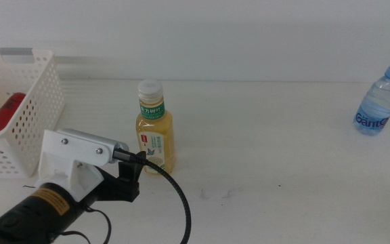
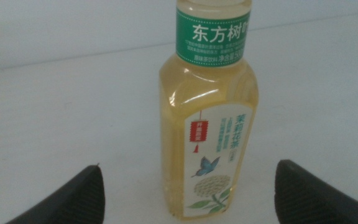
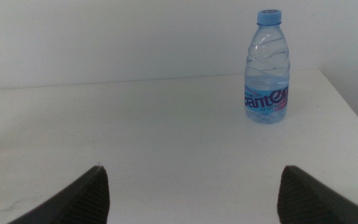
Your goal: Use arms to grab the bottles and put them into the dustbin to the left of the table.
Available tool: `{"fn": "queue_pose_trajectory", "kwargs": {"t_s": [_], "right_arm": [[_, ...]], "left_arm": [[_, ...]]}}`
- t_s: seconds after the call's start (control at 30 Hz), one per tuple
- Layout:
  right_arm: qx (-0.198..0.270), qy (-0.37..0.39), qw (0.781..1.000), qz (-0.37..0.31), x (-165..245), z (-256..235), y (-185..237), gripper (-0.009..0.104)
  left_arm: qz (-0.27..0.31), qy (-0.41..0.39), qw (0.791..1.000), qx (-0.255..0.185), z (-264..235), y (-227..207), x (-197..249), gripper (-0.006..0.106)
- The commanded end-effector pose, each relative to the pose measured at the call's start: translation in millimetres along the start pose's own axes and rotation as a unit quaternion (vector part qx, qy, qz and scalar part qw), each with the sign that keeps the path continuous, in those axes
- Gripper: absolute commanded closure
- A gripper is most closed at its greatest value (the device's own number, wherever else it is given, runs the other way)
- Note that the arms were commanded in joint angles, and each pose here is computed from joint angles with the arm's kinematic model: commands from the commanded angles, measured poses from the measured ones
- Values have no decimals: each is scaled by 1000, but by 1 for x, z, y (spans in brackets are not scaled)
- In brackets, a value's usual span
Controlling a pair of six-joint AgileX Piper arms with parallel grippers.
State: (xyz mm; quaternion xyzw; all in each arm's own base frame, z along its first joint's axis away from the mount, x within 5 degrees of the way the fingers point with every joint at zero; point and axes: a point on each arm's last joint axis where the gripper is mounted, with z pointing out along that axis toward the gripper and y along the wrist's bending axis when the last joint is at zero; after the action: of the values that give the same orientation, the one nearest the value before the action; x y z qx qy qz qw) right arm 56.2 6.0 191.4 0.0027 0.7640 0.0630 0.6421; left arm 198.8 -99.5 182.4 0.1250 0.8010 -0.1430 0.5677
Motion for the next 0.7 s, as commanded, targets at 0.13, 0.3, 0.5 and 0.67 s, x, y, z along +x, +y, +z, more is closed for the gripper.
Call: {"fn": "queue_pose_trajectory", "kwargs": {"t_s": [0.13, 0.3, 0.5, 0.67], "right_arm": [[3, -4, 1000, -8, 0, 0, -1, 16], [3, -4, 1000, -8, 0, 0, -1, 16], [3, -4, 1000, -8, 0, 0, -1, 16], [3, -4, 1000, -8, 0, 0, -1, 16]], "left_arm": [[-36, -22, 999, 22, 5, -5, -3, 7], [-45, -12, 999, 24, 11, -8, -9, 7], [-74, -15, 997, -8, 23, -30, -3, 7], [-61, -50, 995, -53, 27, -44, 5, 7]]}}
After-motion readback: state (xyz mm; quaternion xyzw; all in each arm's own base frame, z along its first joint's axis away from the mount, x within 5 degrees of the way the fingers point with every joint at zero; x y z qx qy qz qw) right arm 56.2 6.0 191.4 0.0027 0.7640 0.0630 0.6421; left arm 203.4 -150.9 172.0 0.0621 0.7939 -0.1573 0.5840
